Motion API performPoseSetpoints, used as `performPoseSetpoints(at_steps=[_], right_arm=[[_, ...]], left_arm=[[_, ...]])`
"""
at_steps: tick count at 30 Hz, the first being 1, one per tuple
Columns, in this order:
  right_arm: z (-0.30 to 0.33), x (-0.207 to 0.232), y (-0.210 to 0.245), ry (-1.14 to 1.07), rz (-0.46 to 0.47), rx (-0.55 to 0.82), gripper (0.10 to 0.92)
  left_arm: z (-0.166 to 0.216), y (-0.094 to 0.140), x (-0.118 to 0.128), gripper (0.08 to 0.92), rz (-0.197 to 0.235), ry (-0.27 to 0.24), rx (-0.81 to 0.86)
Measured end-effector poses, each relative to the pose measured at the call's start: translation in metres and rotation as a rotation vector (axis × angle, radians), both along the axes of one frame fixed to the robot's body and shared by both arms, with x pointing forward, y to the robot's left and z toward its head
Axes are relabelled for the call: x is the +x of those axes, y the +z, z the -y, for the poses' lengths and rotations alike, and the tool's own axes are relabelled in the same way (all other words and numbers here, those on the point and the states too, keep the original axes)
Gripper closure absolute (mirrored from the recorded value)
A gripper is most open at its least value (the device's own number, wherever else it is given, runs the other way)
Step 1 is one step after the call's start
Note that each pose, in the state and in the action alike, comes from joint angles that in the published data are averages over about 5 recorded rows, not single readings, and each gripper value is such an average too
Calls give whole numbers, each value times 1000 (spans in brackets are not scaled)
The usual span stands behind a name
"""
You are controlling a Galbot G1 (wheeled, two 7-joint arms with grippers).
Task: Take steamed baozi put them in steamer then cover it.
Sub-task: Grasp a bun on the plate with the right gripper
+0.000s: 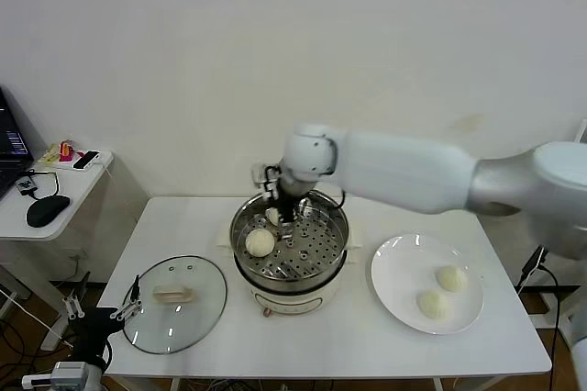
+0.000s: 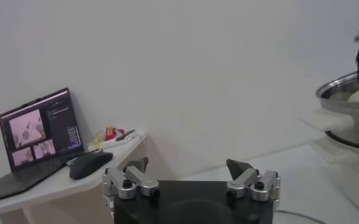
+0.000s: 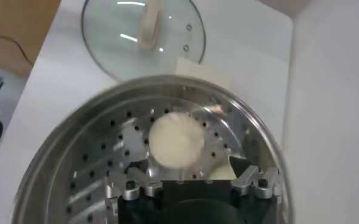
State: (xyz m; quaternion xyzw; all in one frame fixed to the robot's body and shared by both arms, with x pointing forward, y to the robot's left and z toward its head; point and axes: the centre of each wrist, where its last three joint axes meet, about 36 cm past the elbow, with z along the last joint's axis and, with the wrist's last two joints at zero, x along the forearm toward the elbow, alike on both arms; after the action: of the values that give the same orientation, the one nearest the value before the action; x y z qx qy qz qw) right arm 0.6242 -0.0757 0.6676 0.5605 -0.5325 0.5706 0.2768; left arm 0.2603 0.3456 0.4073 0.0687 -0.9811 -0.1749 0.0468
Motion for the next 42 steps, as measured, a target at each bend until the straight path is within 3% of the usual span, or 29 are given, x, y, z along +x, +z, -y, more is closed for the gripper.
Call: performPoseSetpoints(at_steps=[11, 21, 42], right_arm=[[146, -31, 6, -30, 36, -69, 200], [255, -74, -57, -119, 13, -116, 200], [314, -96, -183, -222, -73, -155, 200]], left_arm=[[8, 0, 0, 177, -8, -25, 4], [13, -5, -7, 177, -28, -26, 8], [10, -3, -24, 177, -50, 3, 28]])
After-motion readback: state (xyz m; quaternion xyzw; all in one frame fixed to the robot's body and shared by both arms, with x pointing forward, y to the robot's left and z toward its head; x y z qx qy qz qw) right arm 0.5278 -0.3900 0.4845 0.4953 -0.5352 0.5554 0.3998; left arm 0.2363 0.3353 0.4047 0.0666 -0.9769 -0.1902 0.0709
